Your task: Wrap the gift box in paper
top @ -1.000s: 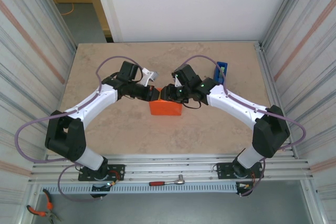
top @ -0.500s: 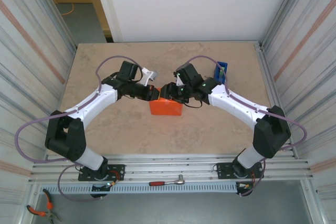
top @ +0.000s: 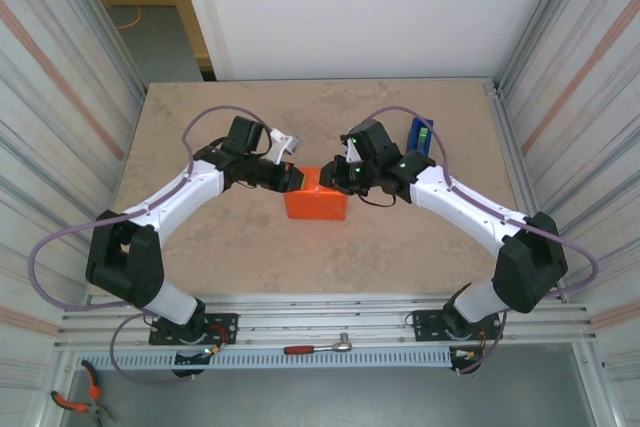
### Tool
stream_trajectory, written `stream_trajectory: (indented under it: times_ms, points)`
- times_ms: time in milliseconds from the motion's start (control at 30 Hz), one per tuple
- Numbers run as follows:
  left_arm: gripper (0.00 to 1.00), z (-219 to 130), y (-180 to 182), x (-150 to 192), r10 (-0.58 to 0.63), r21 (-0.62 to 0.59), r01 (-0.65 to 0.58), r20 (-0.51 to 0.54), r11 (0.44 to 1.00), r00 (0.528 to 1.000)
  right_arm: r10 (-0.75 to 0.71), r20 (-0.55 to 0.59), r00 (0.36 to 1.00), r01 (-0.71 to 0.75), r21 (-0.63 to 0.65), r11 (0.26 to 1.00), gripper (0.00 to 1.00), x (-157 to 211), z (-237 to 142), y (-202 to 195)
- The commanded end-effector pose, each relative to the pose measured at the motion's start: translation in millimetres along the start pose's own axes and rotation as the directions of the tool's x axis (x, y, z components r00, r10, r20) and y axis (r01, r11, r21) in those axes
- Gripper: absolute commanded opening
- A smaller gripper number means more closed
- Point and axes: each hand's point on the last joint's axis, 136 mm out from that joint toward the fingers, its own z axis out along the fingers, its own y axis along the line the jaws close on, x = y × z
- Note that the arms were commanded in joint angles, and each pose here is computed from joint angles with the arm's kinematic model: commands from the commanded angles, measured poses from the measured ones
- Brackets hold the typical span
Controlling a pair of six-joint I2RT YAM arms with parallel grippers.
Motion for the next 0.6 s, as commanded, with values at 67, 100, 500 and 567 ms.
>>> stream_trajectory:
  times_ms: [67, 100, 500, 567]
  points:
    - [0.00, 9.2, 13.7, 27.1, -0.044, -0.041, 0.041, -0.081, 0.998, 0.996, 0.008, -0.012, 1.000, -0.009, -0.076, 0.997, 0.04, -6.0, 5.3, 11.6]
    - [0.00, 9.4, 13.6, 27.2, -0.045, -0.041, 0.041, -0.082, 0.998, 0.996, 0.011, -0.015, 1.000, -0.012, -0.080, 0.997, 0.02, -7.1, 8.0, 11.6]
    - [0.00, 10.2, 14.0, 28.0, -0.049, -0.038, 0.046, -0.082, 0.998, 0.995, 0.037, -0.004, 0.999, -0.037, -0.125, 0.992, 0.00, -33.8, 24.7, 6.4]
    - [0.00, 10.7, 14.3, 28.6, -0.050, -0.038, 0.047, -0.084, 0.998, 0.995, 0.037, -0.007, 0.999, -0.037, -0.125, 0.991, 0.00, -34.9, 26.5, 6.1]
